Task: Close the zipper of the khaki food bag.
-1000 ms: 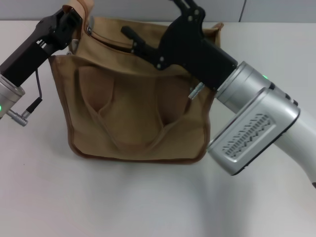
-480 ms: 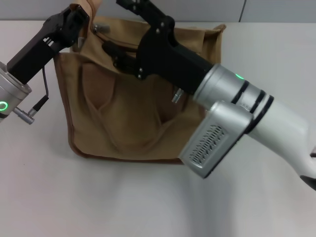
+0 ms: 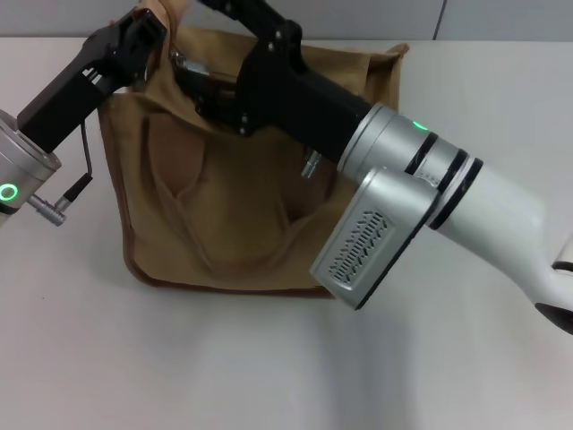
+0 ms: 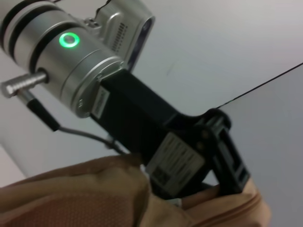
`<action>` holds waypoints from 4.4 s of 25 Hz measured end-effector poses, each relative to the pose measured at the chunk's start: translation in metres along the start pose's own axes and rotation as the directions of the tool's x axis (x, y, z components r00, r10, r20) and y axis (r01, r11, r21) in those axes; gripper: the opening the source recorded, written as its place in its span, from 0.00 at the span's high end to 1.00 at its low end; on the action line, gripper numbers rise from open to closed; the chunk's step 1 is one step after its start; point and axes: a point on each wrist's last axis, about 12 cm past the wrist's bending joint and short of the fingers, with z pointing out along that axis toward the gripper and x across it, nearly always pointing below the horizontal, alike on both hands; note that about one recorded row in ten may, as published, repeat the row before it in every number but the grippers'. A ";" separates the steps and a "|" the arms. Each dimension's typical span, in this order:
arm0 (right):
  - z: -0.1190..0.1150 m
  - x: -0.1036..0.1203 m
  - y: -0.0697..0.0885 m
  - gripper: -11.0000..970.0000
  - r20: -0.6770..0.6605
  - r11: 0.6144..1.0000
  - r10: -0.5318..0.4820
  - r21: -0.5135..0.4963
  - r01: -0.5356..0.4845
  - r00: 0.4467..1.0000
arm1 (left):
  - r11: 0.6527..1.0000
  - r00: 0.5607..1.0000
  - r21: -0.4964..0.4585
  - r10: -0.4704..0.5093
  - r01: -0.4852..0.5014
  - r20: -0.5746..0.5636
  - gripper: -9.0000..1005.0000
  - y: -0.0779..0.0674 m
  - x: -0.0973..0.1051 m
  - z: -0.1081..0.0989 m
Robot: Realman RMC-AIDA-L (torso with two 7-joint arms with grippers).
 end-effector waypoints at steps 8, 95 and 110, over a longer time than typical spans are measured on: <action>0.003 0.003 -0.003 0.14 -0.029 1.000 0.023 0.014 -0.023 0.999 | 1.000 1.000 0.002 0.002 -0.002 0.004 0.97 0.000 0.000 0.000; -0.059 -0.005 0.023 0.97 -0.139 0.912 0.373 0.239 -0.334 0.917 | 0.991 0.993 -0.132 0.039 -0.024 0.109 0.97 0.004 -0.011 -0.045; -0.049 -0.025 0.035 0.68 -0.145 0.875 0.473 0.198 -0.443 0.869 | 0.995 0.995 -0.104 0.022 -0.012 0.102 0.97 0.002 -0.010 -0.040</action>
